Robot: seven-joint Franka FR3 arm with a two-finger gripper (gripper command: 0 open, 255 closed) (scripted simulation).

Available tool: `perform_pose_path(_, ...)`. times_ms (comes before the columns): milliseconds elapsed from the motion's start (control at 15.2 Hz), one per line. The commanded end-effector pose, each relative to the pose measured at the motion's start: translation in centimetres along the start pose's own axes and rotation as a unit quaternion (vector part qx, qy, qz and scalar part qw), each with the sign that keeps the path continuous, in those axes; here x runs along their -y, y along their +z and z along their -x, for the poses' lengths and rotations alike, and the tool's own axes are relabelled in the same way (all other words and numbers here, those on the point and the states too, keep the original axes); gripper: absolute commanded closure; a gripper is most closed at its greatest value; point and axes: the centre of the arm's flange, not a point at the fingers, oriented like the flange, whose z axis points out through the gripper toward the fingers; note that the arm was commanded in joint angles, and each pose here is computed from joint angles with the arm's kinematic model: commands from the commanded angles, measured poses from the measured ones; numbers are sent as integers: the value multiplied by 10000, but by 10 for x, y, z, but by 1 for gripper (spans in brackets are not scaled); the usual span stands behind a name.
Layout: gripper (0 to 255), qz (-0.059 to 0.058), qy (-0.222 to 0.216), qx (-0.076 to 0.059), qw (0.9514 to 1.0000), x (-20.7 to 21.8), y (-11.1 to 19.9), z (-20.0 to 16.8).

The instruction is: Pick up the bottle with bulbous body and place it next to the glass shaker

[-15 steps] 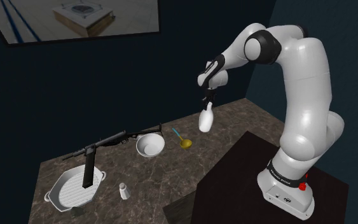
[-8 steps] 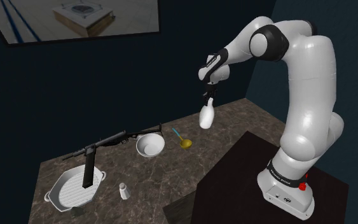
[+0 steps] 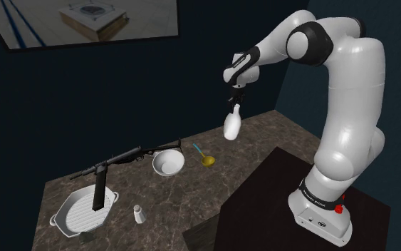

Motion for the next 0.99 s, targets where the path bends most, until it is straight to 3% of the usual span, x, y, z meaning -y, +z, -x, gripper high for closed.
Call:
perform_pose_path(0, 255, 1, 0, -1, 10000, 0, -12, 0)
perform_pose_path(924, 255, 1, 0, -1, 10000, 0, -86, 2)
